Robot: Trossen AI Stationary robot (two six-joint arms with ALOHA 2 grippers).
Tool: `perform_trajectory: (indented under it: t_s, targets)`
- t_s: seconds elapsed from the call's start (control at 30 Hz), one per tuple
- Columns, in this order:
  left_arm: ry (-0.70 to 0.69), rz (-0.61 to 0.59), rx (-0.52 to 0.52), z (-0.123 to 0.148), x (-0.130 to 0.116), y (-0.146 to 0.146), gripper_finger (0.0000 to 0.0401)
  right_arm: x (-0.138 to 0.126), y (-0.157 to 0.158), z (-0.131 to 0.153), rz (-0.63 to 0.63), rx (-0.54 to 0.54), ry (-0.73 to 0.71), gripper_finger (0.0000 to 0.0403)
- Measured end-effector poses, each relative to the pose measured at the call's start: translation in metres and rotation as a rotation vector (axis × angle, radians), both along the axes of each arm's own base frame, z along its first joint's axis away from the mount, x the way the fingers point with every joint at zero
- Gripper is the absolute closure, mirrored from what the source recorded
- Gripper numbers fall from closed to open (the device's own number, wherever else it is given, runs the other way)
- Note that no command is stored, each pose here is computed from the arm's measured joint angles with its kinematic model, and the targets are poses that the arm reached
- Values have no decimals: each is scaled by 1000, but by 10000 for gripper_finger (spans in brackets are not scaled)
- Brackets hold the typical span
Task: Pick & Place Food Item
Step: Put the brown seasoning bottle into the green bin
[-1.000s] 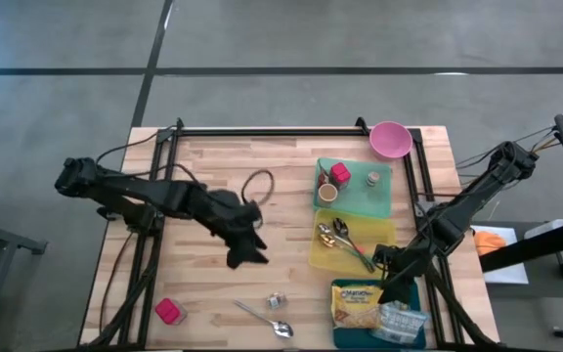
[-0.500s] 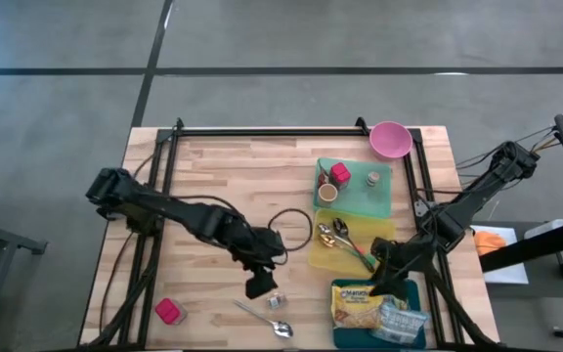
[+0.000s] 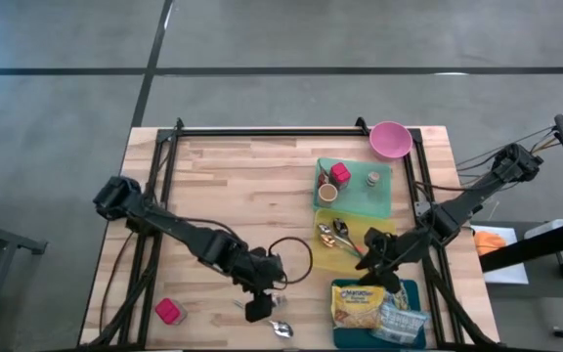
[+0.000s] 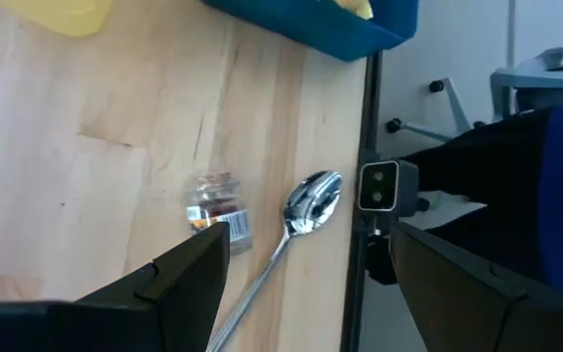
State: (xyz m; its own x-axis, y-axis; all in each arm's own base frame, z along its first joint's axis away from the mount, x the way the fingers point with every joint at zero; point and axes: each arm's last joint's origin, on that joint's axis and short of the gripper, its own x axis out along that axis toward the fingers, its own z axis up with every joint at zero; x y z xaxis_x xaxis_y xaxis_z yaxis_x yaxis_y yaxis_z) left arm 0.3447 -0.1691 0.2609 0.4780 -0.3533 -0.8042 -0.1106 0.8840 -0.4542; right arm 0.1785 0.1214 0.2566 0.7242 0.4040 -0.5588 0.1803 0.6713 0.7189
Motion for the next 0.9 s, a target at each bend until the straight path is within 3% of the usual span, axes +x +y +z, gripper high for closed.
perform_trajectory:
  t_s: [0.3,0.9]
  targets:
    - [21,75,131,-28,2,-20,115,0,0,0,8,-11,-5,108]
    - [120,80,287,-93,16,-49,115,0,0,-1,81,-104,-48,108]
